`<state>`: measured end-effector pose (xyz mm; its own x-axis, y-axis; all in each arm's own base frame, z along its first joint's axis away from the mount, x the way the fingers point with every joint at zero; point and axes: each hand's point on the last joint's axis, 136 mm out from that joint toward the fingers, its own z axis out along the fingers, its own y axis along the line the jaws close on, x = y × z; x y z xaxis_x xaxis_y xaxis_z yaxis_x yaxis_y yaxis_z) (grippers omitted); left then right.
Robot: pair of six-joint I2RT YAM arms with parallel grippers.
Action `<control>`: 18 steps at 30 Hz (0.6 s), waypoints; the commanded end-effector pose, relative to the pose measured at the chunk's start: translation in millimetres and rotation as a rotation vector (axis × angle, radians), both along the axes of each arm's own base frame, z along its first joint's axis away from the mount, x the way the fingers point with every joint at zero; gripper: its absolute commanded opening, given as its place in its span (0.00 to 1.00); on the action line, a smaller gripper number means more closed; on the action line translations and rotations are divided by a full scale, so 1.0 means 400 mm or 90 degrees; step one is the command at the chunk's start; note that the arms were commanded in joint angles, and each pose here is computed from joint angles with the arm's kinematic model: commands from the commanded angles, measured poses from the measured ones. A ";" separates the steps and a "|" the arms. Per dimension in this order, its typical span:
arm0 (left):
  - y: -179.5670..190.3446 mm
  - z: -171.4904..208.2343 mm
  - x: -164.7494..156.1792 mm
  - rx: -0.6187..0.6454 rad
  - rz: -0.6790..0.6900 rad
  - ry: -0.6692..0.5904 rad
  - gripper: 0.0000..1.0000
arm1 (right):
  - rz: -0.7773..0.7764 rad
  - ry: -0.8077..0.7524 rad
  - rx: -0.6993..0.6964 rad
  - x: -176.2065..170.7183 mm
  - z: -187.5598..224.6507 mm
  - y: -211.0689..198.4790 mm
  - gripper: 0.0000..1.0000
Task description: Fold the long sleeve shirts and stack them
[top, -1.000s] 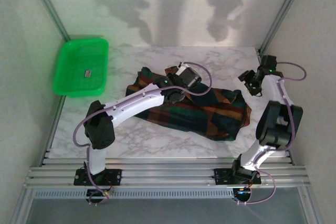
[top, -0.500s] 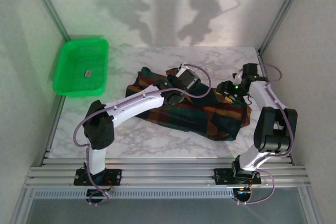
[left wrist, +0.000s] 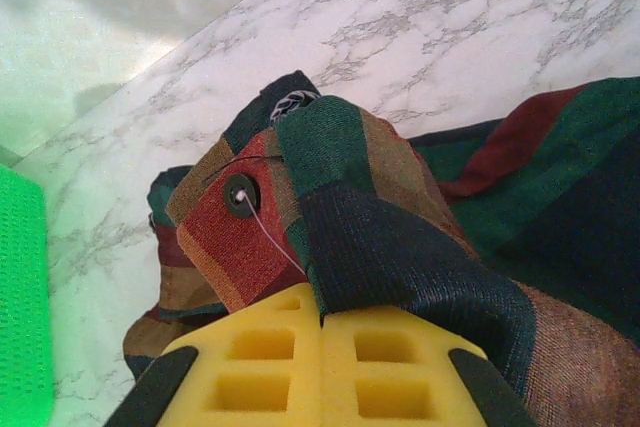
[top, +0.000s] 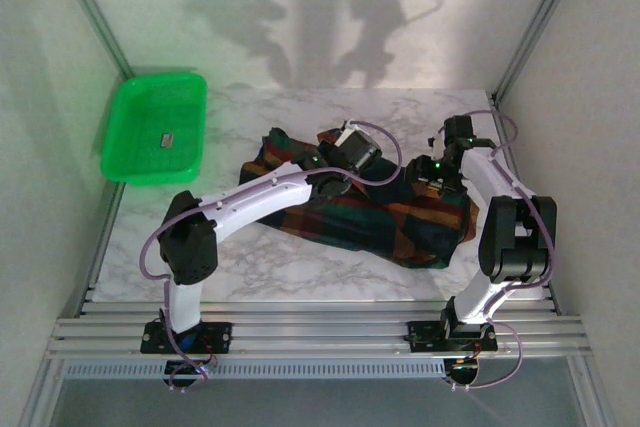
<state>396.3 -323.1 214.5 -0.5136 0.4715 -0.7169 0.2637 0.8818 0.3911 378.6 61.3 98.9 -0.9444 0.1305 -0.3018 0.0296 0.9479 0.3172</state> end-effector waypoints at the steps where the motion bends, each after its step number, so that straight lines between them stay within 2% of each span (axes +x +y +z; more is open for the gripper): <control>1: 0.012 -0.023 0.011 0.007 0.005 0.006 0.00 | 0.018 0.020 0.009 0.000 -0.008 0.014 0.60; 5: 0.017 -0.016 0.030 0.005 0.011 -0.004 0.00 | -0.001 0.020 -0.032 -0.006 -0.023 -0.007 0.60; 11: 0.015 -0.016 0.068 0.025 0.008 -0.009 0.00 | -0.005 0.032 -0.036 0.012 -0.041 0.007 0.58; 18: 0.034 -0.022 0.124 0.087 0.015 -0.017 0.00 | -0.064 0.079 -0.098 0.005 -0.116 -0.018 0.46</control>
